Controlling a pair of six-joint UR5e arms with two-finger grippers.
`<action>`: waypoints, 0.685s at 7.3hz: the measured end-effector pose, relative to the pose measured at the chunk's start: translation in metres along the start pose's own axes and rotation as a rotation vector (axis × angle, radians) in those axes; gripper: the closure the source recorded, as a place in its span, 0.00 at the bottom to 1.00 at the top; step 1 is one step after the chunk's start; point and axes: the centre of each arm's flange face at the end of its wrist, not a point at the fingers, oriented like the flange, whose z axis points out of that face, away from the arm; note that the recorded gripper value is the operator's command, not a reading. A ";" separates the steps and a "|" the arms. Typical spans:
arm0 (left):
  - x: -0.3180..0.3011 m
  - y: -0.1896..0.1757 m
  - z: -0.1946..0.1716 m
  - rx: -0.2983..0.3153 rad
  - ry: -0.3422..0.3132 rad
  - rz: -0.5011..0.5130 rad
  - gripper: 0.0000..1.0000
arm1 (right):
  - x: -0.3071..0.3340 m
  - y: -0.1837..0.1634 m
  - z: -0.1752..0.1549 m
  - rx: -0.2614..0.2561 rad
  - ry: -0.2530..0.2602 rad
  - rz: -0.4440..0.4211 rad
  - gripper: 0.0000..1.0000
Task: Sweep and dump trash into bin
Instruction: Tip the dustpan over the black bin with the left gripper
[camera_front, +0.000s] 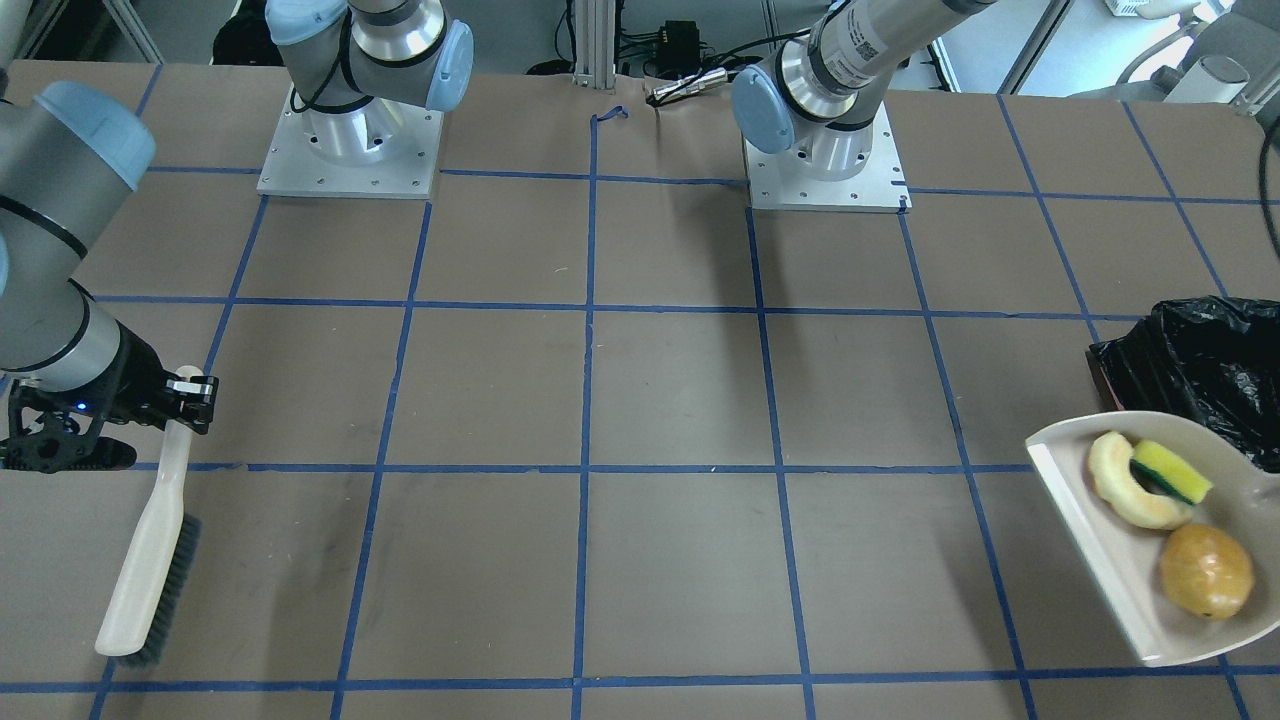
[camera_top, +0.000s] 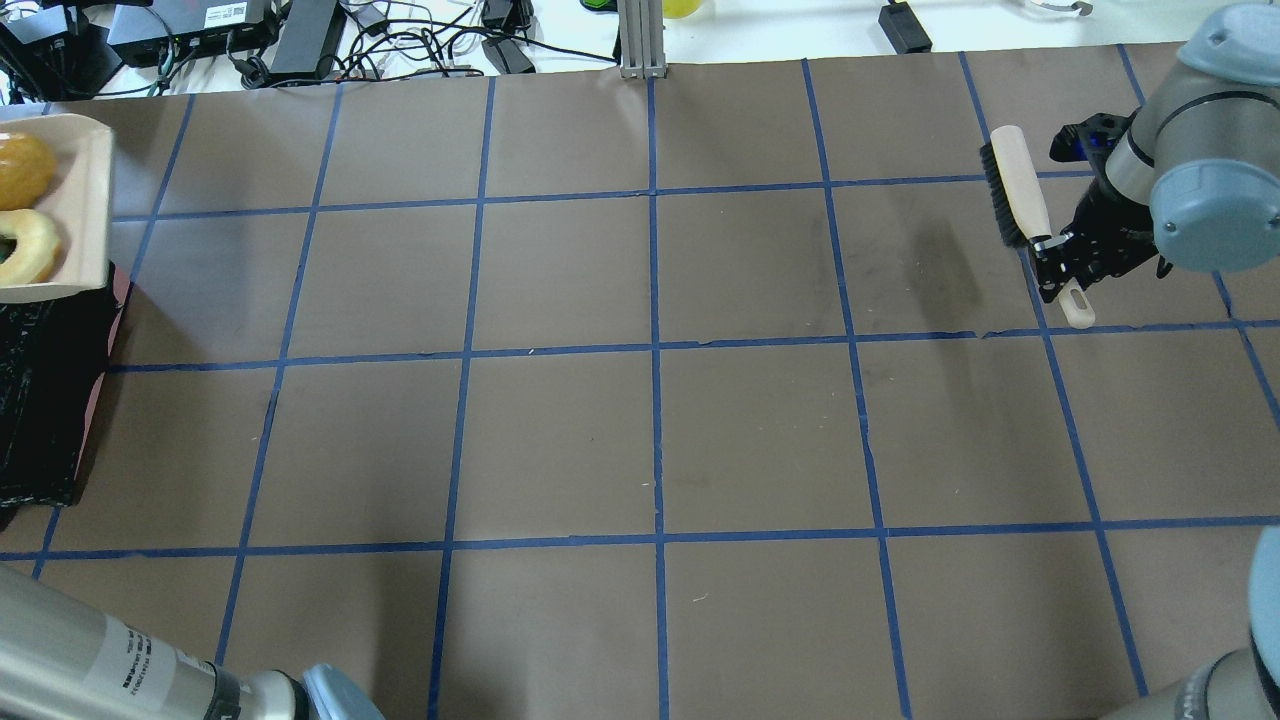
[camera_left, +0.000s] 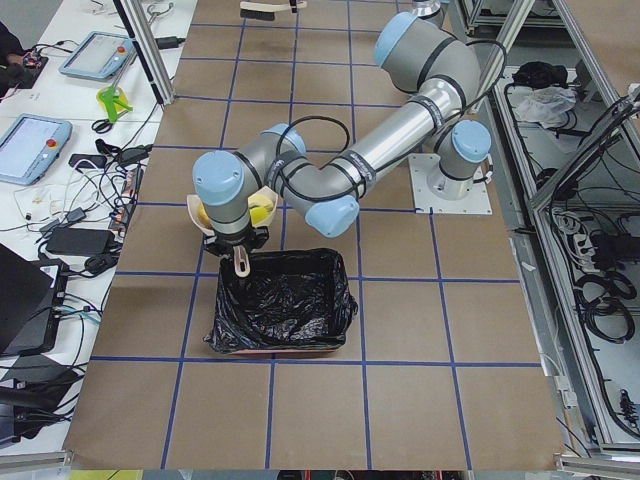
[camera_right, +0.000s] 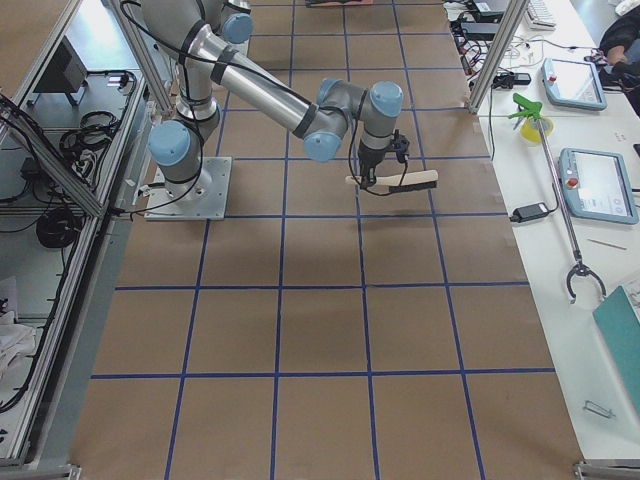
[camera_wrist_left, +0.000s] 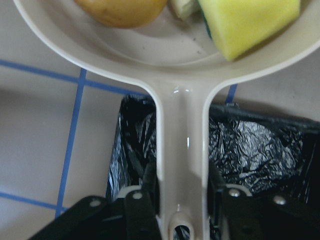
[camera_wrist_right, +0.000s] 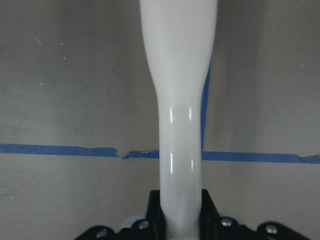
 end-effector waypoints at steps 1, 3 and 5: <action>0.017 0.048 -0.008 -0.026 -0.006 0.000 1.00 | 0.009 -0.001 0.014 -0.007 -0.005 0.006 1.00; 0.035 0.105 -0.011 -0.094 -0.014 0.053 1.00 | 0.013 -0.005 0.028 -0.017 -0.009 0.046 1.00; 0.041 0.128 -0.016 -0.222 0.043 0.134 1.00 | 0.008 -0.006 0.030 -0.024 -0.016 0.088 1.00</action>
